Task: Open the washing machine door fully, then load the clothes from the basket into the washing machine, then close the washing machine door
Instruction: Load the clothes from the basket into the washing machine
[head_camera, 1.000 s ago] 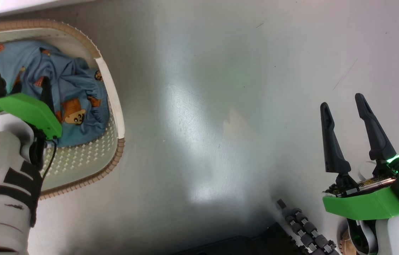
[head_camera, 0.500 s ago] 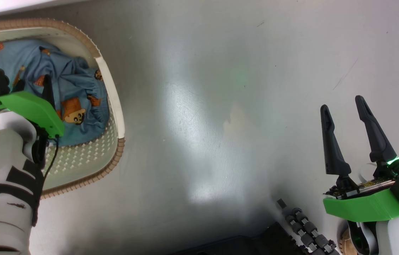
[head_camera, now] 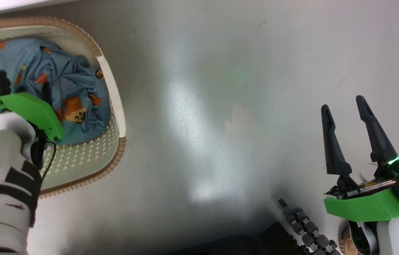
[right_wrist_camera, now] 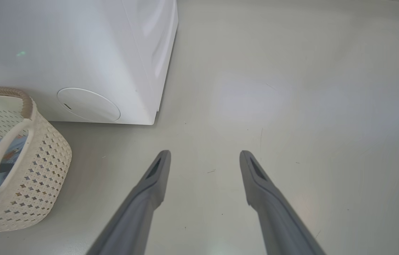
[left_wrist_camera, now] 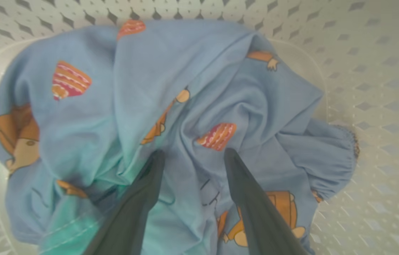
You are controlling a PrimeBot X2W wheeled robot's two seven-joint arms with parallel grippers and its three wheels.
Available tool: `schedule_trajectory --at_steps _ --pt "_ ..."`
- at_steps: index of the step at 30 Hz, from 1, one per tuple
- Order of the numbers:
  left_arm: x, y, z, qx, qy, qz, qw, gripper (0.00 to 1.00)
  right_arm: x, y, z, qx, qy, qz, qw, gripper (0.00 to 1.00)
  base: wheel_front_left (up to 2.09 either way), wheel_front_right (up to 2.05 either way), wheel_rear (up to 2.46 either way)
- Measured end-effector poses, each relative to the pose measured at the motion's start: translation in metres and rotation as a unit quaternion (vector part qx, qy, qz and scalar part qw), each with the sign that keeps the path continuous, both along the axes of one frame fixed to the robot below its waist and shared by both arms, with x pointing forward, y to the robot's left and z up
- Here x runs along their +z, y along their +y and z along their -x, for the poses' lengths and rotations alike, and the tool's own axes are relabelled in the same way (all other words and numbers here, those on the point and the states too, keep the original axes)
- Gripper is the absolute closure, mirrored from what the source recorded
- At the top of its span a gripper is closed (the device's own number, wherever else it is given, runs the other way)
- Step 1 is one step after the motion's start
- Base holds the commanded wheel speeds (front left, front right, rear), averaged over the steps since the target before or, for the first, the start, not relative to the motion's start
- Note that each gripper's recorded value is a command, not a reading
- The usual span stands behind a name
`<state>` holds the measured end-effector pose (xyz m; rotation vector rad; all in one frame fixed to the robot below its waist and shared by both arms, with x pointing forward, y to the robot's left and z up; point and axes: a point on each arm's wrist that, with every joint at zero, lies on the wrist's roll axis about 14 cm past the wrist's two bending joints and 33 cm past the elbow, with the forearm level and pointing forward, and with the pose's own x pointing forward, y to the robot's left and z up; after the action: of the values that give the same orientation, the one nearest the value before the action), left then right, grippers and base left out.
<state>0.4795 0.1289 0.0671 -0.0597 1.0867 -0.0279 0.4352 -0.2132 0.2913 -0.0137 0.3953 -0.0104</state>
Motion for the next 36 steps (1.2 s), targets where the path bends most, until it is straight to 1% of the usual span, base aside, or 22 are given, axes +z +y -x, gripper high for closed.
schedule_trajectory --at_steps 2,4,7,11,14,16,18,19,22,24,29,35,36 --pt "-0.002 -0.004 0.004 -0.005 0.015 0.013 1.000 0.14 0.000 0.000 0.000 0.001 0.000 0.000 1.000 0.00 0.00 0.00 0.00" --pt "-0.004 -0.008 0.010 -0.012 0.032 0.023 0.999 0.12 0.000 0.000 0.000 0.001 0.000 0.000 1.000 0.00 0.00 0.00 0.00" --pt "-0.004 -0.011 0.011 -0.016 0.036 0.033 0.999 0.13 -0.001 0.000 0.000 0.001 0.001 0.000 1.000 0.00 0.00 0.00 0.00" --pt "-0.003 -0.014 0.012 -0.017 0.040 0.039 0.998 0.11 0.000 0.000 0.000 0.001 0.000 0.000 1.000 0.00 0.00 0.00 0.00" --pt "-0.003 -0.015 0.012 -0.021 0.040 0.041 0.998 0.18 0.000 0.000 0.000 0.002 -0.001 0.000 1.000 0.00 0.00 0.00 0.00" --pt "-0.002 -0.016 0.013 -0.023 0.039 0.041 0.998 0.27 0.001 0.000 -0.001 0.002 -0.001 0.000 1.000 0.00 0.00 0.00 0.00" --pt "-0.001 -0.017 0.012 -0.026 0.039 0.041 0.998 0.32 0.002 0.000 -0.001 0.002 -0.002 0.001 1.000 0.00 0.00 0.00 0.00" --pt "-0.001 -0.018 0.012 -0.026 0.038 0.041 0.998 0.40 0.002 0.000 -0.001 0.002 -0.003 0.001 1.000 0.00 0.00 0.00 0.00" --pt "0.000 -0.020 0.012 -0.030 0.037 0.043 0.998 0.51 0.003 -0.001 0.000 0.002 -0.003 0.002 1.000 0.00 0.00 0.00 0.00" --pt "0.000 -0.022 0.012 -0.032 0.037 0.044 0.998 0.53 0.004 -0.001 0.000 0.002 -0.004 0.003 1.000 0.00 0.00 0.00 0.00" --pt "0.001 -0.025 0.011 -0.037 0.035 0.045 0.998 0.53 0.005 -0.002 0.000 0.001 -0.005 0.004 1.000 0.00 0.00 0.00 0.00" --pt "0.002 -0.025 0.011 -0.040 0.034 0.045 0.998 0.58 0.006 -0.002 0.003 0.001 -0.002 0.004 1.000 0.00 0.00 0.00 0.00" --pt "0.002 -0.025 0.011 -0.041 0.031 0.044 0.998 0.60 0.005 -0.002 0.005 0.000 0.001 0.004 1.000 0.00 0.00 0.00 0.00"
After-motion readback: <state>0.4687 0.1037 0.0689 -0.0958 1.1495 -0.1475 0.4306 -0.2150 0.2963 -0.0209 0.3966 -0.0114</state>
